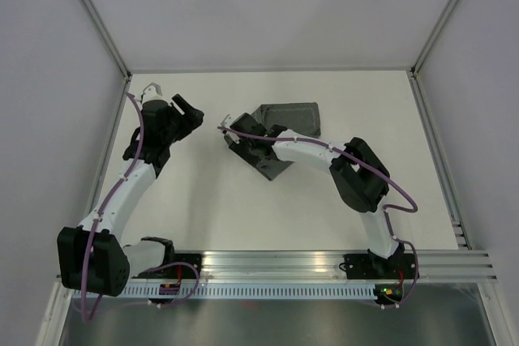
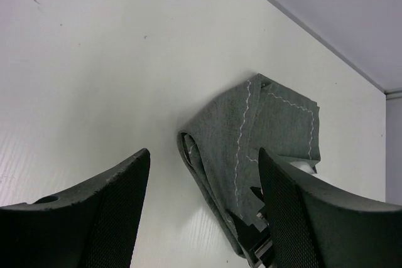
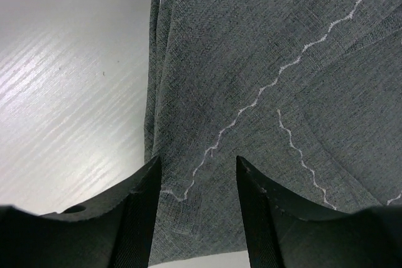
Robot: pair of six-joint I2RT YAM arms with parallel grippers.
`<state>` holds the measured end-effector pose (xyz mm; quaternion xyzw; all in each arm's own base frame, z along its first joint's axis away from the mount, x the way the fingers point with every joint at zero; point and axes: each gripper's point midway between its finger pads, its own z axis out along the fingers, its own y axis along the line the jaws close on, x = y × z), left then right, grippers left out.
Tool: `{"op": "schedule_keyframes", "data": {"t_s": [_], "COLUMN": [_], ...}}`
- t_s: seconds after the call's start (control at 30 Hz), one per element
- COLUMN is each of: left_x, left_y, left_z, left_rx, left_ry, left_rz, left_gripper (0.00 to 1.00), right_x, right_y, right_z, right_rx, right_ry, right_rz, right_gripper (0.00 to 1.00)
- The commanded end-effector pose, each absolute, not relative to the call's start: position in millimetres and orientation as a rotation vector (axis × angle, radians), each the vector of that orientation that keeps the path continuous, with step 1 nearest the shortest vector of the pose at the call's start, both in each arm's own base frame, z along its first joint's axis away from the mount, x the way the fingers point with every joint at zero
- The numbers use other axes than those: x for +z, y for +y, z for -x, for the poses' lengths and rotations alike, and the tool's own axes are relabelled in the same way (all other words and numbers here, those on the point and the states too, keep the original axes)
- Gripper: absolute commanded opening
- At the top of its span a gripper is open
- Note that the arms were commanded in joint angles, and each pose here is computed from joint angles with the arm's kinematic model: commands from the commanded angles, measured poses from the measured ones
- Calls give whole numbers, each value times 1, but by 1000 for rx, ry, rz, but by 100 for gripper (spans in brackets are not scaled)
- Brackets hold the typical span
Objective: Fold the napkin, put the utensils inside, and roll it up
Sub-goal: Roll the napkin at the center of the board.
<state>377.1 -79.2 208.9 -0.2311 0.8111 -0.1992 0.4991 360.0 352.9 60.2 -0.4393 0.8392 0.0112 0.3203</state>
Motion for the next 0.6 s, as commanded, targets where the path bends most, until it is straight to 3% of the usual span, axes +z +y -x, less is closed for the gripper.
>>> {"op": "schedule_keyframes", "data": {"t_s": [0.0,0.57], "left_x": [224,222], "left_y": [-78,-73], "left_z": [-380,-384], "left_rx": [-524,-572], "left_ry": [1947,1957], "left_rz": [552,515], "left_gripper": [75,74], "right_x": [83,56], "right_y": [367,378], "right_z": [-374,-359], "right_rx": [-59,-149], "right_ry": [2121,2092], "right_rz": [1065,1118], "right_gripper": [57,59]}}
